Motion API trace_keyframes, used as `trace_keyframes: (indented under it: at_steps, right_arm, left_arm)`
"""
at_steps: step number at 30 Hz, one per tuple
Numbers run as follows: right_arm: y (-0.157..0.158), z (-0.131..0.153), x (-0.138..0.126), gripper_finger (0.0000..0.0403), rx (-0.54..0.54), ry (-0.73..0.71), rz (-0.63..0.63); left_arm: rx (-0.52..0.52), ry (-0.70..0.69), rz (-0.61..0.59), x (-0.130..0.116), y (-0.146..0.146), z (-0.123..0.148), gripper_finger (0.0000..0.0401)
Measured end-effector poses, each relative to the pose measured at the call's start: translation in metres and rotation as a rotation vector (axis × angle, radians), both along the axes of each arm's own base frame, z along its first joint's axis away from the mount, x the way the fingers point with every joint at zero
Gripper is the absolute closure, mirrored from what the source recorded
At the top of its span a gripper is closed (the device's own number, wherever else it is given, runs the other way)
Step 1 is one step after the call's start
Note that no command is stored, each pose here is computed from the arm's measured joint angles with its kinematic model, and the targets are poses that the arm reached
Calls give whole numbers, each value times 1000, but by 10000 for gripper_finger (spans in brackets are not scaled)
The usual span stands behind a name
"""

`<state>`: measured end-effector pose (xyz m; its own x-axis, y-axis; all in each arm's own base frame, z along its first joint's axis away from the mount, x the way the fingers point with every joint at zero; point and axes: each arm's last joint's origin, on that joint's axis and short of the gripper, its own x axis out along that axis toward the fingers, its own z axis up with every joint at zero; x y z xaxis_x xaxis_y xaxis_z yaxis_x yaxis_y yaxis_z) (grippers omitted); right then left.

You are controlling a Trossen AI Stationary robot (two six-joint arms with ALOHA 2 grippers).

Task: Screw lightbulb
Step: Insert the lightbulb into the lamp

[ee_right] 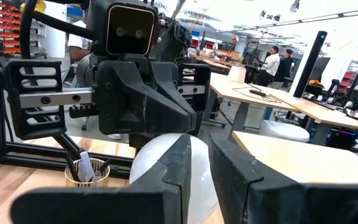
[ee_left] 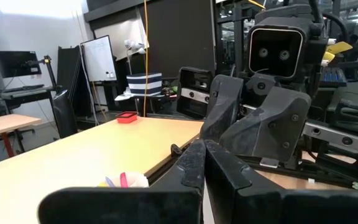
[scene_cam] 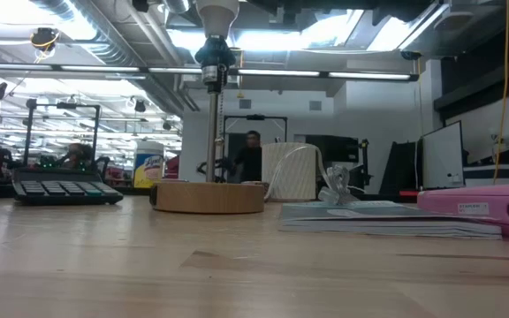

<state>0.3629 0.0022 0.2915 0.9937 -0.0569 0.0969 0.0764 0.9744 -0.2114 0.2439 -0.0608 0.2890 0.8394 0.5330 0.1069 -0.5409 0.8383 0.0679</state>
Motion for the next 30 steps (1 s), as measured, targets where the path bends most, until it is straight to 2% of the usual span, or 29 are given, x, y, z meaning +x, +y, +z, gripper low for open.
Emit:
trace_keyframes:
  at_steps: [8, 12, 18, 23, 30]
  right_arm:
    - [0, -1, 0, 341, -1, 15, 1]
    - [0, -1, 0, 341, -1, 17, 1]
    - [0, -2, 0, 341, -1, 20, 1]
    - [0, -2, 0, 341, -1, 21, 1]
    - [0, -2, 0, 341, -1, 22, 1]
  left_arm:
    - [39, -58, -4, -2, -1, 9, 400]
    - [65, -83, -46, -5, -9, 13, 400]
    - [80, -39, -144, -12, -32, 9, 400]
    - [25, 37, -215, -15, -44, -3, 400]
    - [-49, 75, -179, -12, -37, -12, 400]
